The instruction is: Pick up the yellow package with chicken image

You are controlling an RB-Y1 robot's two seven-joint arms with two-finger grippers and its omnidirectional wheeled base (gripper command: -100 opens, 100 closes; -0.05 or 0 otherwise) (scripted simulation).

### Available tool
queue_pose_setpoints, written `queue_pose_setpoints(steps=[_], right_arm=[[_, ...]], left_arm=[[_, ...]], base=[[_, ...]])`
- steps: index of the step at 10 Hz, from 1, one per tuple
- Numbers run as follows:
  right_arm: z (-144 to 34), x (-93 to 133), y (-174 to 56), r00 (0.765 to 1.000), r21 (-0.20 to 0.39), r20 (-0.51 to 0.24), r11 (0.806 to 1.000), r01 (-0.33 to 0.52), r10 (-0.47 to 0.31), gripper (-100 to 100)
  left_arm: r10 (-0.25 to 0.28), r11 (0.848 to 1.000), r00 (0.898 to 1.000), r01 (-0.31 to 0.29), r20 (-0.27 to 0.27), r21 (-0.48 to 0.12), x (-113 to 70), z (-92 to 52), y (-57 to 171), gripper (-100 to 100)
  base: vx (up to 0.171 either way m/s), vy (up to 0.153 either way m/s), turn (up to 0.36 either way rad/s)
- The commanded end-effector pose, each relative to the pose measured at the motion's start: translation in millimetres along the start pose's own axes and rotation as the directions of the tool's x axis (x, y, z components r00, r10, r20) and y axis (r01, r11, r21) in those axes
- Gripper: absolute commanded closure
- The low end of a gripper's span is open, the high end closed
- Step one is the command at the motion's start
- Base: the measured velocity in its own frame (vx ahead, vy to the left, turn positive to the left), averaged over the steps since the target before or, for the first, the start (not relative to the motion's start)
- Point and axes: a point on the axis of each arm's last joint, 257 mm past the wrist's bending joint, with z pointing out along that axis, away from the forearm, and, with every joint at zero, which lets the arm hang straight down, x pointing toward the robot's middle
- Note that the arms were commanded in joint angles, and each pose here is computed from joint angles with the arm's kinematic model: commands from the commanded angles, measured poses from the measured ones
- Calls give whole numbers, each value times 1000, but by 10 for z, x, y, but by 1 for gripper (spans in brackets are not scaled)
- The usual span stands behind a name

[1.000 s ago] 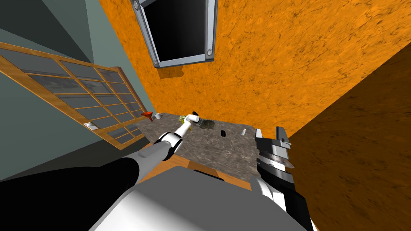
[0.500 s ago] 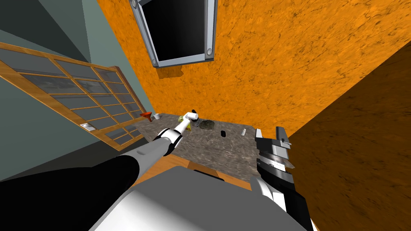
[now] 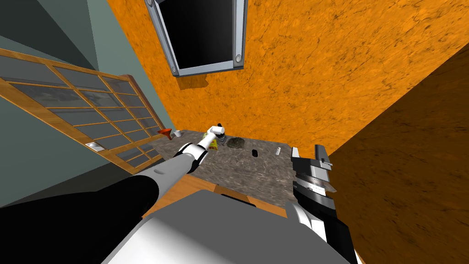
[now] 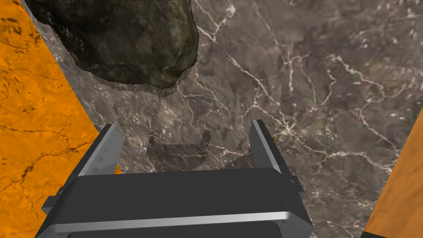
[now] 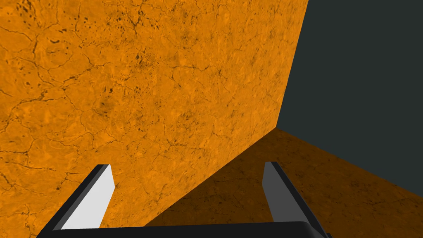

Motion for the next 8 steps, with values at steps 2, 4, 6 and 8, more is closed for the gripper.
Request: queue_pose_setpoints(steps=[2, 4, 6, 8], right_arm=[[0, 0, 0, 1000, 0, 0, 1000, 0, 0, 0], [0, 0, 0, 1000, 0, 0, 1000, 0, 0, 0], [0, 0, 0, 1000, 0, 0, 1000, 0, 0, 0], [0, 0, 0, 1000, 0, 0, 1000, 0, 0, 0]], left_arm=[[-34, 996, 999, 35, 6, -81, -170, -123, 122, -100], [-65, 988, 998, 65, 11, -143, -285, -206, 247, -100], [-98, 976, 995, 100, 18, -191, -401, -281, 352, -100], [-127, 960, 992, 129, 22, -247, -488, -383, 476, -100]], base=[[20, 22, -29], [23, 22, -36], [21, 25, -38], [20, 25, -30]])
